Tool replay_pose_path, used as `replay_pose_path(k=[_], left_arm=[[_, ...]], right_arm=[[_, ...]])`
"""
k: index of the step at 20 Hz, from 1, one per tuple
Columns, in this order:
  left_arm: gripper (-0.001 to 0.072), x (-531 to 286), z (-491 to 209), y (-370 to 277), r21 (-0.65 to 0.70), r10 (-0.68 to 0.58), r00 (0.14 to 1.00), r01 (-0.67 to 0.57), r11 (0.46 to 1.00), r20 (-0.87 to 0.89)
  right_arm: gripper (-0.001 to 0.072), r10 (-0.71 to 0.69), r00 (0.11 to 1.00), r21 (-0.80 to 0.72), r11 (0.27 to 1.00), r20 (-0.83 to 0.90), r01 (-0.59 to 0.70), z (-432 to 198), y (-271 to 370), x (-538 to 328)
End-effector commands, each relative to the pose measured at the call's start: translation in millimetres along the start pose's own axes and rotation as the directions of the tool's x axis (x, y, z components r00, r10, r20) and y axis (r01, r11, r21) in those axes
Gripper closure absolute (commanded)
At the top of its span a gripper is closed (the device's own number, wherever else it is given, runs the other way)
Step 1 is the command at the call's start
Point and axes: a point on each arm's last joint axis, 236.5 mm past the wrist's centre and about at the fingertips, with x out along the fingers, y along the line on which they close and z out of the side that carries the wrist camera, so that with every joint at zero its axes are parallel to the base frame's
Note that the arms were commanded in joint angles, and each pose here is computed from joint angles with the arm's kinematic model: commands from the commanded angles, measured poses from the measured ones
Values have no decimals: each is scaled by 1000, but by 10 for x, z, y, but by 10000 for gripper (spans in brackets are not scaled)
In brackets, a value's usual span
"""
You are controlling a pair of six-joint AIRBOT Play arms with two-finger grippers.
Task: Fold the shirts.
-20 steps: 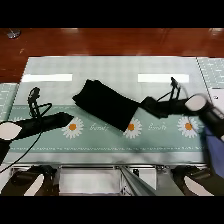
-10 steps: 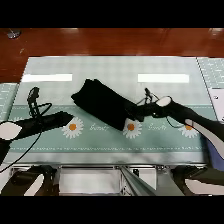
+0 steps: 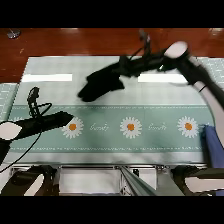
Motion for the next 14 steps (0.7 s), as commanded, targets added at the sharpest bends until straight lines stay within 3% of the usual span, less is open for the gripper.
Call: replay_pose_path(k=[1,8,11,14], left_arm=[[675,2,-10,-1,1,0,1000,0,1000,-4],[675,2,-32,-3,1,-1,1000,1,1000,-13],[675,2,-28,-2,1,-1,1000,1,1000,-12],[675,2,-28,-2,1,-1,1000,1,1000,-11]], right_arm=[[685,-136,990,-103,985,28,139,365,109,-763],[685,-378,903,43,925,205,377,516,-285,-2505],[685,-545,807,193,837,226,512,295,-643,-3276],[686,-703,696,346,695,146,630,-172,-1008,-3890]])
